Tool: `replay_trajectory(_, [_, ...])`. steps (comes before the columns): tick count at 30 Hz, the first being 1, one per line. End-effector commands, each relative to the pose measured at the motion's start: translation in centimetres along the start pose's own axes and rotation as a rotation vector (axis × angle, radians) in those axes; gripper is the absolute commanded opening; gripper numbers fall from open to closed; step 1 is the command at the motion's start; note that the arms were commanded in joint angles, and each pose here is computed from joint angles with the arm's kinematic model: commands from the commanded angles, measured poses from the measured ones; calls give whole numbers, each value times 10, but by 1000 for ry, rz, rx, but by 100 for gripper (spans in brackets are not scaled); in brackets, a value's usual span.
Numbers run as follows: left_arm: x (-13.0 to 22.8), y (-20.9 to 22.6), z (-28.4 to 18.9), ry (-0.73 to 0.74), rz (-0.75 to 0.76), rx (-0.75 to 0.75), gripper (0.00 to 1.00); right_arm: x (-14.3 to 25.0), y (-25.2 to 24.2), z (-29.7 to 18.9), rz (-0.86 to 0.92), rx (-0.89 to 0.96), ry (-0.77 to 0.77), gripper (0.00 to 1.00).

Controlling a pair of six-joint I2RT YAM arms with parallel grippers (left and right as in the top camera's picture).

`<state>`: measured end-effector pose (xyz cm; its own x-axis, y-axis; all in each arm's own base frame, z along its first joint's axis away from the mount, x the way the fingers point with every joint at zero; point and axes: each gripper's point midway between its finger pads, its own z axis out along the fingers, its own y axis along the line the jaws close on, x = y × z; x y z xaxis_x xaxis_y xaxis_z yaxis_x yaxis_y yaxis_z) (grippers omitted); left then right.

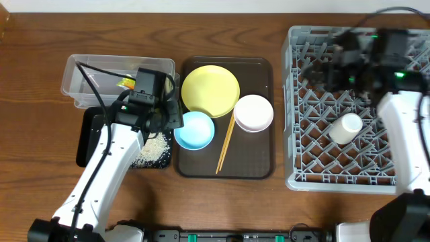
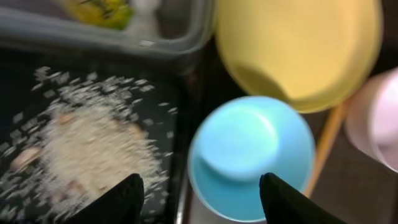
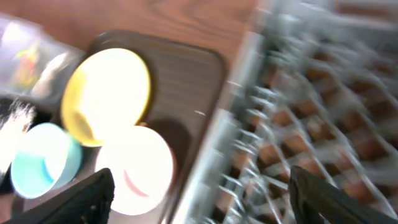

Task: Sort waste into correct bins and load items into the dishwasher rack
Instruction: 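Grasp the pink bowl with the right gripper and lift it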

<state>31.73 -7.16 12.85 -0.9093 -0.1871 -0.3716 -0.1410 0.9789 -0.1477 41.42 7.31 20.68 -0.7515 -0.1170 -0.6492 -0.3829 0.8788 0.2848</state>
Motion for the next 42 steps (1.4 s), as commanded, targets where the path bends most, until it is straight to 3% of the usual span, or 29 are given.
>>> replay_trajectory(1, [-8,21,-6,-53,-93,-113,63,0,28,23,-131,-30,32,85])
replay_trajectory(10, [-8,24,-6,-60,-123,-134,63,43,64,96,-332,-4,224,73])
replay_trajectory(13, [-8,24,-6,-60,-123,-134,63,63,62,118,-345,17,297,64])
replay_trajectory(21, [-8,24,-6,-60,-123,-133,64,106,38,156,-346,99,449,55])
replay_trajectory(24, [-8,24,-6,-60,-123,-133,64,112,35,161,-342,100,469,40])
replay_trajectory(27, [-8,24,-6,-60,-123,-133,64,109,34,162,-347,110,456,17])
replay_trajectory(30, [-8,24,-6,-60,-123,-133,64,105,30,162,-344,140,446,1])
replay_trajectory(35, [-8,24,-6,-60,-123,-133,64,92,17,151,-335,236,419,1])
replay_trajectory(42, [-8,24,-6,-60,-123,-133,64,8,8,92,-348,412,168,1])
